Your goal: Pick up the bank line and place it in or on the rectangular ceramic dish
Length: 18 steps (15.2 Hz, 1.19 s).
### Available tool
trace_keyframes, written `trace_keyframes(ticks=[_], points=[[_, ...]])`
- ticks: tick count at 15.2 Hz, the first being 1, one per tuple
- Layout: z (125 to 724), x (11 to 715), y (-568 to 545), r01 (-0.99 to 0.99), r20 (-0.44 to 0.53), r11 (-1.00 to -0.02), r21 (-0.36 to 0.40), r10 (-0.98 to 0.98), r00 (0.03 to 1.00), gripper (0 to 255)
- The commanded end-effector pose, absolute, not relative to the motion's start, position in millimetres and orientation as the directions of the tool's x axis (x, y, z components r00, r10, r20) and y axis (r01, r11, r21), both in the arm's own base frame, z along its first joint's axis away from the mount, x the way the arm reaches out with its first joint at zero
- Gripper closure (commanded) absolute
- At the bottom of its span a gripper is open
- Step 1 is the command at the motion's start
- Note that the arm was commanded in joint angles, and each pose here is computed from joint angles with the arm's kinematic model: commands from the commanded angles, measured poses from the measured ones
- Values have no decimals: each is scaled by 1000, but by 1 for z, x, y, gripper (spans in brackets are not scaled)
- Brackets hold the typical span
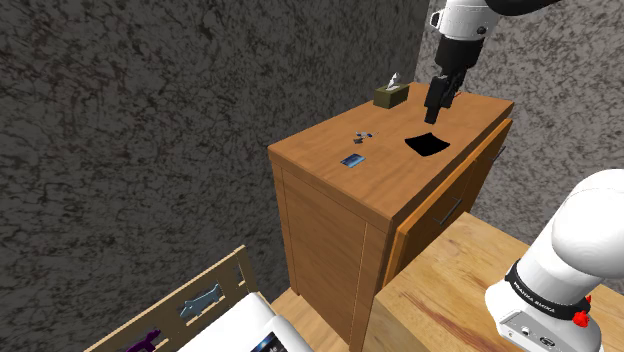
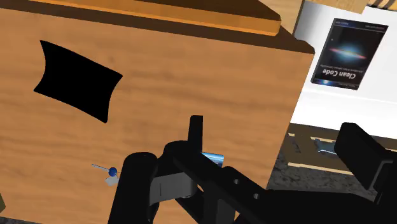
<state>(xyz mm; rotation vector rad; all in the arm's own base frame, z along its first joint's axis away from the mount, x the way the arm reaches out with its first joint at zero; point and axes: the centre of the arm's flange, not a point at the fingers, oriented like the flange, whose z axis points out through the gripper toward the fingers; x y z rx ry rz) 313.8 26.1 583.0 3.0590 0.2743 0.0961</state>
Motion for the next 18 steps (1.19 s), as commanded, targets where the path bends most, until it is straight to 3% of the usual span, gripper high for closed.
trace_keyframes(ticks=[1, 9, 18], points=[[583, 314, 26, 175, 56, -982, 74, 180, 982, 0], [515, 365, -57, 569, 188, -821, -30, 555, 810, 0], [434, 461, -103, 890, 365, -451, -69, 819, 443, 0]])
